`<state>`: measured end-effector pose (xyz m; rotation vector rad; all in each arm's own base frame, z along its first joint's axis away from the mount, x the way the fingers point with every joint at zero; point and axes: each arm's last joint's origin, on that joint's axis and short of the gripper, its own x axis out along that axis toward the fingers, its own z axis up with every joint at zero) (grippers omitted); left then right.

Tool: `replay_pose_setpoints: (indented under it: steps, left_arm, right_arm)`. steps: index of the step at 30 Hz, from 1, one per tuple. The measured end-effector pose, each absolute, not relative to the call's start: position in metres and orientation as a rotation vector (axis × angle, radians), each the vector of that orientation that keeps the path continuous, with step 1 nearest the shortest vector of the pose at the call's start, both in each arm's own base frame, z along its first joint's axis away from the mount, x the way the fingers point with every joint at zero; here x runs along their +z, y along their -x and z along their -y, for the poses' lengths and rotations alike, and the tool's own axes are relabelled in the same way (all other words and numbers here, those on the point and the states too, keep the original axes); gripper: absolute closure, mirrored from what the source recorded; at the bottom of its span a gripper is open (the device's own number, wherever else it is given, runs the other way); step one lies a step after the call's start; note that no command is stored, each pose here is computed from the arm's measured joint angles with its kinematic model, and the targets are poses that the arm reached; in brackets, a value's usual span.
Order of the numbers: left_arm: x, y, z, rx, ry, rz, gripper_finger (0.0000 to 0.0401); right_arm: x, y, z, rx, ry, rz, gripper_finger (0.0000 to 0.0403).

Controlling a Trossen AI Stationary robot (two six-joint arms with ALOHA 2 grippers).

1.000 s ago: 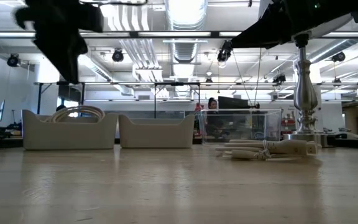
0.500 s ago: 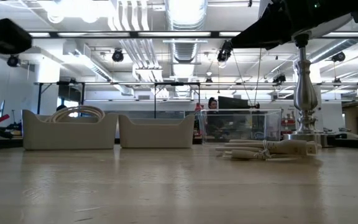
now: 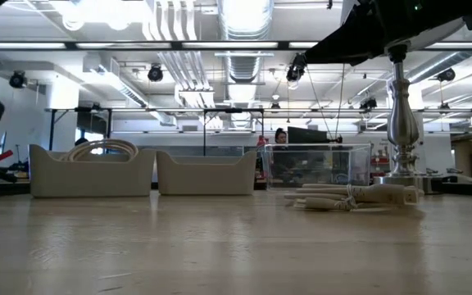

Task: Pick & Place USB Port
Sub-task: Put the light brown HDMI cable into the left gray bin

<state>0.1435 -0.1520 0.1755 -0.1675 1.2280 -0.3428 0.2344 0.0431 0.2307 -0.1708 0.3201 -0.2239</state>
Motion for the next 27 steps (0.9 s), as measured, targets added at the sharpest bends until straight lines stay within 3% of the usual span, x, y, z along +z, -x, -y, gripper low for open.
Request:
replay_pose_setpoints:
  steps: [13,21,27]
  left_arm:
    - [0.146,-0.148,0.153,-0.281,-0.008,-1.268,0.0280]
    - [0.143,-0.162,0.146,0.016,-0.282,-1.013,0.0279]
    - [0.123,-0.164,0.133,0.073,-0.257,-1.105,0.0280]
  right_arm:
    - [0.230,-0.234,-0.043,-0.231,0.125,-0.320,0.0270]
    - [0.229,-0.234,-0.043,-0.238,0.083,-0.317,0.0266]
    - [0.229,-0.234,-0.043,-0.241,0.059,-0.315,0.0273]
